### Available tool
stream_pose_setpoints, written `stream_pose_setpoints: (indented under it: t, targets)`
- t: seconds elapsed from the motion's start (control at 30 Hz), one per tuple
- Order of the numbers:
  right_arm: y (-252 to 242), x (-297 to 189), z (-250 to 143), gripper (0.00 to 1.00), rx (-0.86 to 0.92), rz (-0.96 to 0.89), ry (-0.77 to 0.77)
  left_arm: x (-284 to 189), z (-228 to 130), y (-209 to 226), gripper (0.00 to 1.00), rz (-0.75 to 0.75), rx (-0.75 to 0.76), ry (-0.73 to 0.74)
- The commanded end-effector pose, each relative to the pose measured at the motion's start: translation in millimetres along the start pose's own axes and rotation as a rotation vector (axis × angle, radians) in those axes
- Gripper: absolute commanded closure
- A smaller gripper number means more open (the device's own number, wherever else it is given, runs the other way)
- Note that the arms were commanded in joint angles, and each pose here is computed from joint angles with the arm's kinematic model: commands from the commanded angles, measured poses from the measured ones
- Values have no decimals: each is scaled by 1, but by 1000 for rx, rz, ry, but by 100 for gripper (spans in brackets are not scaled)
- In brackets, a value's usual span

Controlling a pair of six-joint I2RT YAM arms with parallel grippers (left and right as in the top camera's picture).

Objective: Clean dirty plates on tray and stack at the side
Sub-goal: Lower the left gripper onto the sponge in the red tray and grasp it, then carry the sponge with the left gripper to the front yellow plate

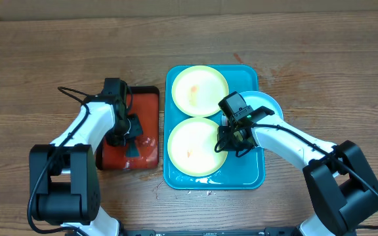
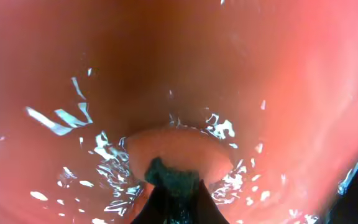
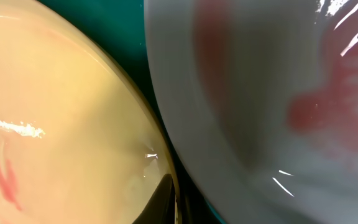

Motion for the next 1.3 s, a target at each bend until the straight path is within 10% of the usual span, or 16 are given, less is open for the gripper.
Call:
stream_pose_setpoints:
  t: [0.0,0.17,0.27,0.53,0.7,1.27]
  targets:
    - [-16,4,2,96,19,-95,-29,-18,13,-16,81,-79,15,-2]
    - [-17,4,1,96,19,-100,-23,-48,17,-17,45,-60,13,27]
    - [-17,4,1,96,19,-100,-23,-51,11,-16,41,-52,9,60]
    - [-17,4,1,96,19,-100,-23,-14,-24,-8,60,-24,-26,165]
    - [-17,4,1,96,19,-100,-24,20,-36,-8,96,-31,-38,133]
    - [-28,2,17,96,125,-82,-60,-103,6,-29,96,-67,19,-71]
Point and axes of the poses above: each gripper's point midway between its finger pads, its own x axis out along the fingers, its own y axis along the line the jaws close on, z = x × y, the point moved 5 cm from there along -x, back along the fingers, and after that the axes turned 9 degrees about x, right-handed, at the moved point
